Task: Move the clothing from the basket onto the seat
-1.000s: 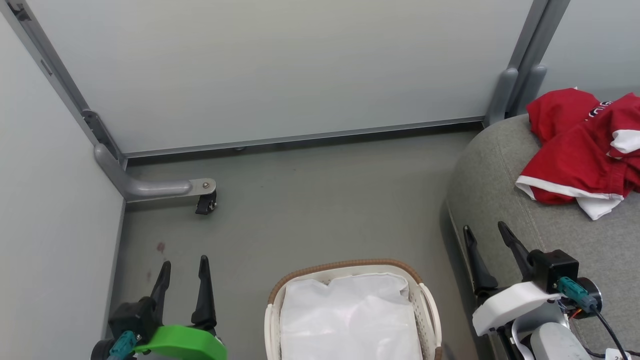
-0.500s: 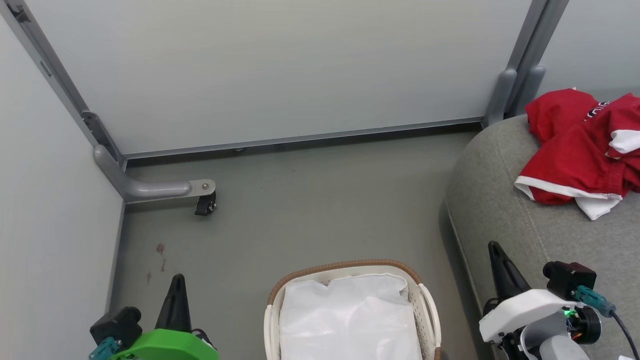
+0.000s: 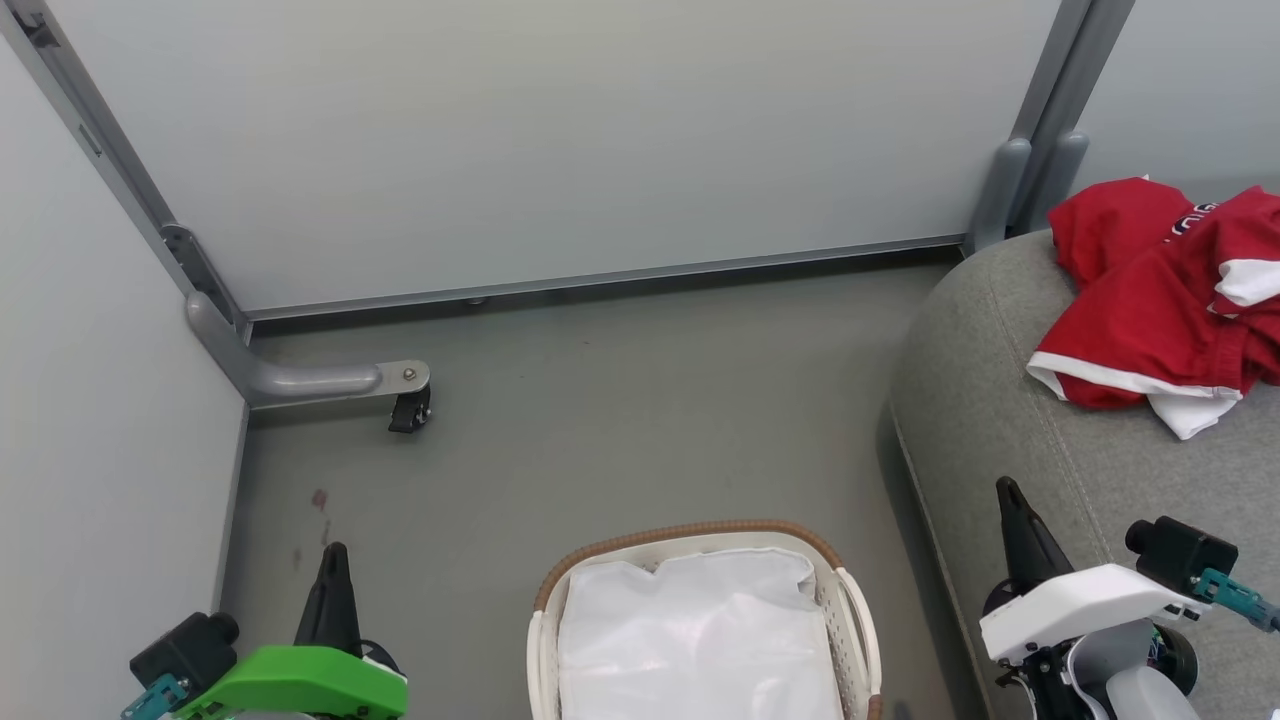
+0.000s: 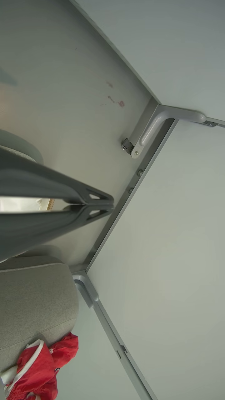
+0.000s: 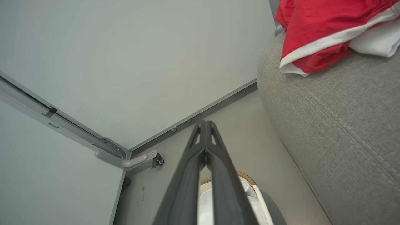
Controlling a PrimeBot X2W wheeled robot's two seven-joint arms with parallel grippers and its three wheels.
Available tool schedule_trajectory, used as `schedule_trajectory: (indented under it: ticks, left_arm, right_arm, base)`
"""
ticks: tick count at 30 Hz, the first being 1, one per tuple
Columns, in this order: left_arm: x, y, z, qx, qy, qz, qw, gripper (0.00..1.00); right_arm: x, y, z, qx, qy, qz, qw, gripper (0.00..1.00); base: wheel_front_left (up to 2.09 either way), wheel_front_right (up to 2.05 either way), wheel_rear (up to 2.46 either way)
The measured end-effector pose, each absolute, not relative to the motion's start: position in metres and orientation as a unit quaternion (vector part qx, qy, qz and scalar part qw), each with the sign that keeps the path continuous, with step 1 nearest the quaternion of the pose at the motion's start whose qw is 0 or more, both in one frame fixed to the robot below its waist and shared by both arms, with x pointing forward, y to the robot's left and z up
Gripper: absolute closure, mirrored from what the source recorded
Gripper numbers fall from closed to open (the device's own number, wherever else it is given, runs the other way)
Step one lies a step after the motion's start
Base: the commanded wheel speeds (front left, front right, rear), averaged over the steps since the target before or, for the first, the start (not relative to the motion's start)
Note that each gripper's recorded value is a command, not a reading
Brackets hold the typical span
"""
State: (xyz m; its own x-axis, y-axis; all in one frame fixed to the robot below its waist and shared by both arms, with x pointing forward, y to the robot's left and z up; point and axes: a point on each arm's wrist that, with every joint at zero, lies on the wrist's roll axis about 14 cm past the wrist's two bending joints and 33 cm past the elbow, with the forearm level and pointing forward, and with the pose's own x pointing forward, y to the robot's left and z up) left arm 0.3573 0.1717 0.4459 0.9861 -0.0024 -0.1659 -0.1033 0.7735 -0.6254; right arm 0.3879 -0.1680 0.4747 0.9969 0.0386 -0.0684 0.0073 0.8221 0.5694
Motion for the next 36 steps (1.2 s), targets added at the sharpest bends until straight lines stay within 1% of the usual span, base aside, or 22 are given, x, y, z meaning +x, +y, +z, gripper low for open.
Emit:
schedule_trajectory:
  ticks: [18, 36]
  left_arm:
    - [0.365, 0.181, 0.455, -0.438, 0.069, 0.042, 0.895, 1.0]
    - [0.372, 0.187, 0.465, -0.522, 0.057, 0.043, 0.85, 1.0]
  right_arm:
    - [0.389, -0.178, 0.478, 0.413, 0.038, -0.012, 0.91, 1.0]
    - [0.389, -0.185, 0.483, 0.504, 0.033, -0.02, 0.863, 1.0]
  base:
    - [0.0, 0.0, 0.0]
    - [0.0, 0.0, 0.0]
